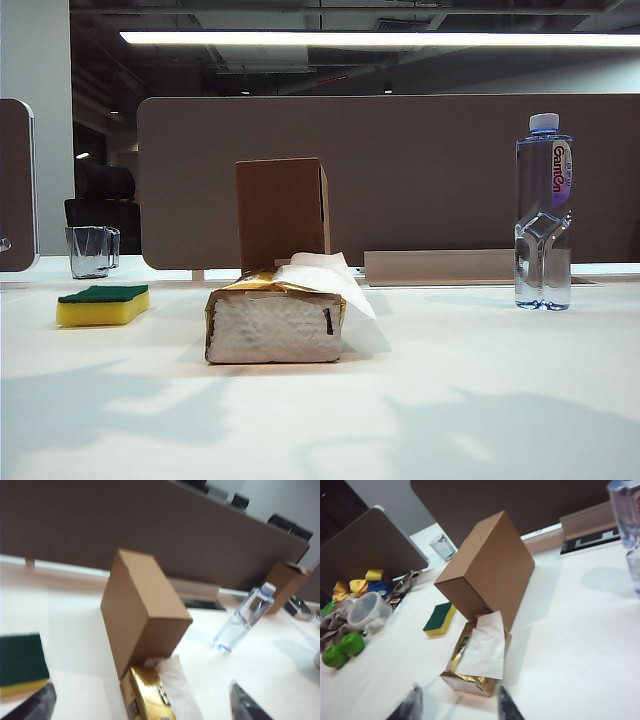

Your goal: Move the sponge from left to right to wipe the table, avoiding obstacles on the table, and finally reaching the bottle of mineral water.

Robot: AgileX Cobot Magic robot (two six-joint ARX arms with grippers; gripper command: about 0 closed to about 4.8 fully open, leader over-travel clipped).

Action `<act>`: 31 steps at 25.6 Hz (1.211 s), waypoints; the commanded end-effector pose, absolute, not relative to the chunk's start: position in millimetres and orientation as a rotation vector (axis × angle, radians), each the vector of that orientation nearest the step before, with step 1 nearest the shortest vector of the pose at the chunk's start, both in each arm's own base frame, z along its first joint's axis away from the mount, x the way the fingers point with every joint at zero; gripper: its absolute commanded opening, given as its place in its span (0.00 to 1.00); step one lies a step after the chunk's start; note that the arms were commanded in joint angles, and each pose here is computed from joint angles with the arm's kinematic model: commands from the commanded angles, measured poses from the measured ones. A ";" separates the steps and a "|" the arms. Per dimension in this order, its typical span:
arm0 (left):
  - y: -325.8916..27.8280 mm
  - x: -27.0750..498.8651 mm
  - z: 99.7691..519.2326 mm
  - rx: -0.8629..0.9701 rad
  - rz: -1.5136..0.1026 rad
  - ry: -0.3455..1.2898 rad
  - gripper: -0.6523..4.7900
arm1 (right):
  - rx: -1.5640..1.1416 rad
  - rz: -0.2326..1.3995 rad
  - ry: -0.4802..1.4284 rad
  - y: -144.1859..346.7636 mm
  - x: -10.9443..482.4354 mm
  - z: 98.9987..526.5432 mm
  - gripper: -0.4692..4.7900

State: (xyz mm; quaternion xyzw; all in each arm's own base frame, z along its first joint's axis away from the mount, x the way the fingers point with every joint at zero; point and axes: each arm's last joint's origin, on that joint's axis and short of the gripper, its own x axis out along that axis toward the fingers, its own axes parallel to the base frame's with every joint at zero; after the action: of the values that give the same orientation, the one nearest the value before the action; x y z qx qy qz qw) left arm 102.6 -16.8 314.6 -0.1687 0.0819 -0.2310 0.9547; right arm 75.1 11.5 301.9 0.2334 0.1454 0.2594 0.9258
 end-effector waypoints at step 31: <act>16.1 277.1 270.1 -0.455 -0.295 0.506 1.00 | 0.581 0.872 0.584 39.4 128.0 334.7 0.55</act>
State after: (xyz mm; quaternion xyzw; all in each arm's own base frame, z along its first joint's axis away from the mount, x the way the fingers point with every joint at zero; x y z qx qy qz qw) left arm 270.2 15.2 266.4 -0.2206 0.2473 -0.1273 0.9349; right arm 126.5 37.7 333.1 0.2778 0.2799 0.4121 0.8214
